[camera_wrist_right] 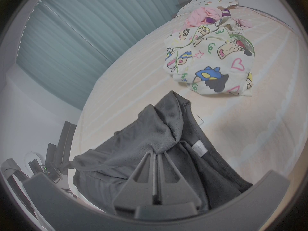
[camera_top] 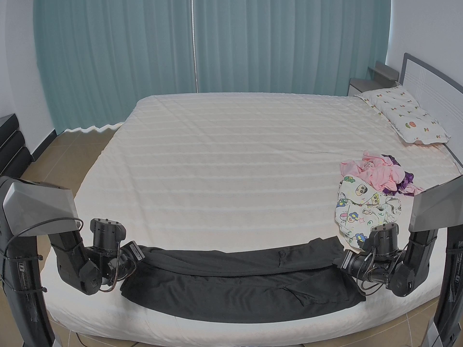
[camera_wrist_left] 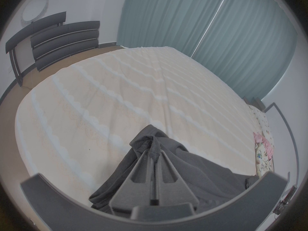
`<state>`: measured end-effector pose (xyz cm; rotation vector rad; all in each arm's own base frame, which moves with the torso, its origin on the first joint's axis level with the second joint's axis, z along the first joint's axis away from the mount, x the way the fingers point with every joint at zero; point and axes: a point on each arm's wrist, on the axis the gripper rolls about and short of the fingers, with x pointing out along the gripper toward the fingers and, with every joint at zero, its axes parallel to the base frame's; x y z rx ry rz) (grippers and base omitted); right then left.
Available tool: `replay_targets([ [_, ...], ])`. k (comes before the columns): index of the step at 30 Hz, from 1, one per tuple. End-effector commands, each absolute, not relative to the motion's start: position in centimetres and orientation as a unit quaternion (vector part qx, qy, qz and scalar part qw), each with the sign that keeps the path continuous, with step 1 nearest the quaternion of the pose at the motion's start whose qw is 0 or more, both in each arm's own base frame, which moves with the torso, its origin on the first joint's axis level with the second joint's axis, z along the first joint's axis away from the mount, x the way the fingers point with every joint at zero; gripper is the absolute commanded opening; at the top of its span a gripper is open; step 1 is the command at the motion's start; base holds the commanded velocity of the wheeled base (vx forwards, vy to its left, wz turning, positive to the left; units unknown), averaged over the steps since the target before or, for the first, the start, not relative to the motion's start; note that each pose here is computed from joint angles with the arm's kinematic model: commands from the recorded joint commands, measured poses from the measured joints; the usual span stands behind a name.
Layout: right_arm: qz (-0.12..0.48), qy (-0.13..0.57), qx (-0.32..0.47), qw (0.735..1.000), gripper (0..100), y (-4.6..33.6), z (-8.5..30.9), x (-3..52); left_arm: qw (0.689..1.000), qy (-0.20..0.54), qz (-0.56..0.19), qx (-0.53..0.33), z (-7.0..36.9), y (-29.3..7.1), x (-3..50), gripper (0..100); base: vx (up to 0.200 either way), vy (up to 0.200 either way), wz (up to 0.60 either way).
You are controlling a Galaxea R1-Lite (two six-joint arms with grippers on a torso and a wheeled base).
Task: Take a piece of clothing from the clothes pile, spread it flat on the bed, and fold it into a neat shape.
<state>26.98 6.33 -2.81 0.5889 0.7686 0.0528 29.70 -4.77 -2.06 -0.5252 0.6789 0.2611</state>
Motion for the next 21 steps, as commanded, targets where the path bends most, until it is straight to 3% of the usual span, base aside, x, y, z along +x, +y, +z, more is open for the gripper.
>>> replay_targets([
  [1,0.023,0.387,0.273,0.880,0,6.4,-3.7,26.6,0.899,0.345,0.125,-0.237,-2.6,-4.8,29.0,0,0.000,0.000,0.00],
  [21,0.026,0.409,0.240,0.880,0,6.2,-4.8,26.0,0.899,0.381,0.116,-0.179,-3.4,-4.6,27.5,0,0.000,0.000,0.00],
])
